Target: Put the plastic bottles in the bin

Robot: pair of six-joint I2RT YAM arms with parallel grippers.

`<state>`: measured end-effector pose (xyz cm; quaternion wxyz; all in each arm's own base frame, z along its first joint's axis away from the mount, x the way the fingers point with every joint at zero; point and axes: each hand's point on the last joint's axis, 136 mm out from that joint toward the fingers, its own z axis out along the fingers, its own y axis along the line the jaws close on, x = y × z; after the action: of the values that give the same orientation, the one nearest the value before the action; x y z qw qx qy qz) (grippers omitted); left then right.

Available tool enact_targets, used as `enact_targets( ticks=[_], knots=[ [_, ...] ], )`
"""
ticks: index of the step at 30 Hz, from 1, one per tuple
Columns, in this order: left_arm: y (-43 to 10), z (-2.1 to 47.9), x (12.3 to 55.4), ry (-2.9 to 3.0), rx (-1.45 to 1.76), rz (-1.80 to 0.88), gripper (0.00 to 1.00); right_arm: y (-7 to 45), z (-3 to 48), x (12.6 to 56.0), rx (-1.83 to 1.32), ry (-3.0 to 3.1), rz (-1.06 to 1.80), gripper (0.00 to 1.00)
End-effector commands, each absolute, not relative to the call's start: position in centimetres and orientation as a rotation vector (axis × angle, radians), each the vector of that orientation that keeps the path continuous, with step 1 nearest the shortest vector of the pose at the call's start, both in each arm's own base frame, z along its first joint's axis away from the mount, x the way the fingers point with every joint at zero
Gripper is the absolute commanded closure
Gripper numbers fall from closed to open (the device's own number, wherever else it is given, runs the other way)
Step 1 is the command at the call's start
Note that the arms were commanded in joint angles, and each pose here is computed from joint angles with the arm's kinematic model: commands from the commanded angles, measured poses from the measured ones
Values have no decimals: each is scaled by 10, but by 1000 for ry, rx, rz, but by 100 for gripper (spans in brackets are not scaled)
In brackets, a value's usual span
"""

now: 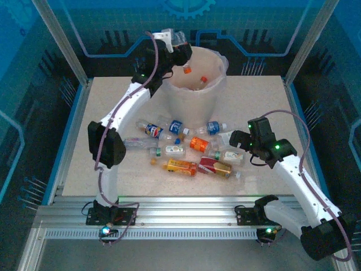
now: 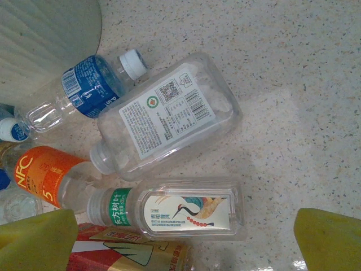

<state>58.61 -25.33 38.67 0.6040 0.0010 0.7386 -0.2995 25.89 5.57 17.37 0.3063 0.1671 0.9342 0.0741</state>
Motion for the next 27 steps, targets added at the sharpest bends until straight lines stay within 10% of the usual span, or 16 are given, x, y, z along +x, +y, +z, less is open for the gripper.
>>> enact_targets(
  ticks=[1, 12, 27],
  knots=[
    [-286, 390, 578, 1711, 121, -772, 41, 50, 171, 253, 482, 2480, 187, 0],
    [-315, 329, 592, 1829, 197, -824, 38, 47, 163, 247, 490, 2497, 165, 0],
    [-318, 327, 595, 1837, 225, -791, 8, 49, 163, 249, 491, 2497, 176, 0]
  ],
)
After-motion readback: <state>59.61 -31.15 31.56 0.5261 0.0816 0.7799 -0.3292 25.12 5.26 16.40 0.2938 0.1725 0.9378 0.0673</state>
